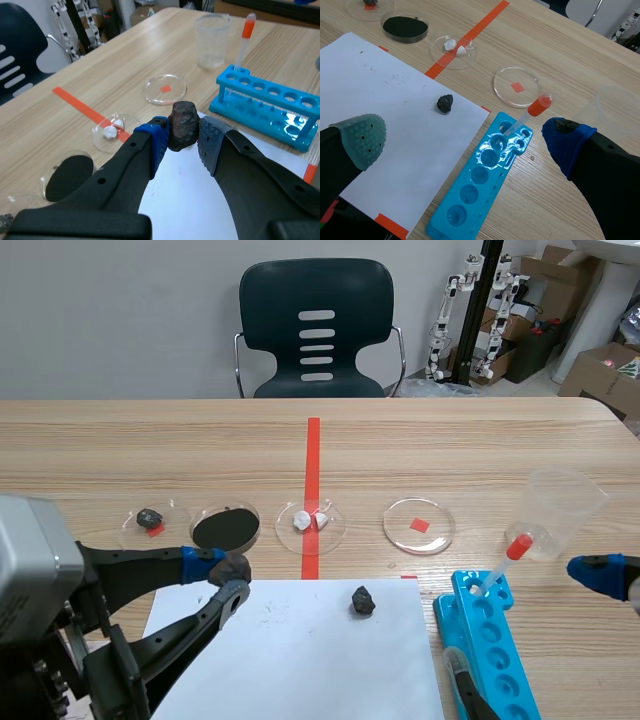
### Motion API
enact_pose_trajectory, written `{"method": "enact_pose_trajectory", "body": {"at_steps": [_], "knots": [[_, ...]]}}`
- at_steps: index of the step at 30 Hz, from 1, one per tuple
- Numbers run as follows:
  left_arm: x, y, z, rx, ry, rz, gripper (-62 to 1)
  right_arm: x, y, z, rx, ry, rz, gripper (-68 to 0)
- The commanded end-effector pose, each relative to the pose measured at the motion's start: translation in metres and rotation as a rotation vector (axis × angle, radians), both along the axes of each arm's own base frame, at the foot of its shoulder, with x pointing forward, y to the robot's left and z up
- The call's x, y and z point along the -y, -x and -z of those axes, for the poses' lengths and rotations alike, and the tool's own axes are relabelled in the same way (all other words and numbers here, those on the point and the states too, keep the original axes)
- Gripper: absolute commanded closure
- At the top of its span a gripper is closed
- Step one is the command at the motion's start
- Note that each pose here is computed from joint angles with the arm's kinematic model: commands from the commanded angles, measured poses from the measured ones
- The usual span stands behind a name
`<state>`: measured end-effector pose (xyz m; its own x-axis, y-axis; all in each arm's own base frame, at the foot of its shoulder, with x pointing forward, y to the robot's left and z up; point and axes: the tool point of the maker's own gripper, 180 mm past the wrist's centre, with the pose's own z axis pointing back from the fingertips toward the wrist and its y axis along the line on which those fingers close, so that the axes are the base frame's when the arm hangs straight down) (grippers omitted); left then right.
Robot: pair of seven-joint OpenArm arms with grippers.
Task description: Rub the mineral on the streak plate below the first streak
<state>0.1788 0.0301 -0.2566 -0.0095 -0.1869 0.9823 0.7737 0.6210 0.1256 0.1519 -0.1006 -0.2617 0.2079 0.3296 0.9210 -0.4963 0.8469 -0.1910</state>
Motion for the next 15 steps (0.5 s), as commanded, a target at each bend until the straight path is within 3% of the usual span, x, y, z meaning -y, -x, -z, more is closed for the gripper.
{"method": "enact_pose_trajectory", "body": {"at_steps": [1,4,11,15], "knots": [[0.001,-0.003,-0.003,0.003,0.001,-0.009,-11.3,0.000,-0.001,-0.004,0.015,-0.009,-0.002,-67.9],[-0.002,-0.003,0.008,-0.049,-0.039,-0.025,-11.3,0.000,-0.001,-0.004,0.015,-0.009,-0.002,-67.9],[-0.020,-0.004,0.048,-0.280,-0.148,-0.127,-11.3,0.000,-0.001,-0.004,0.015,-0.009,-0.002,-67.9],[-0.039,-0.005,0.073,-0.406,-0.249,-0.208,-11.3,0.000,-0.001,-0.004,0.015,-0.009,-0.002,-67.9]]}}
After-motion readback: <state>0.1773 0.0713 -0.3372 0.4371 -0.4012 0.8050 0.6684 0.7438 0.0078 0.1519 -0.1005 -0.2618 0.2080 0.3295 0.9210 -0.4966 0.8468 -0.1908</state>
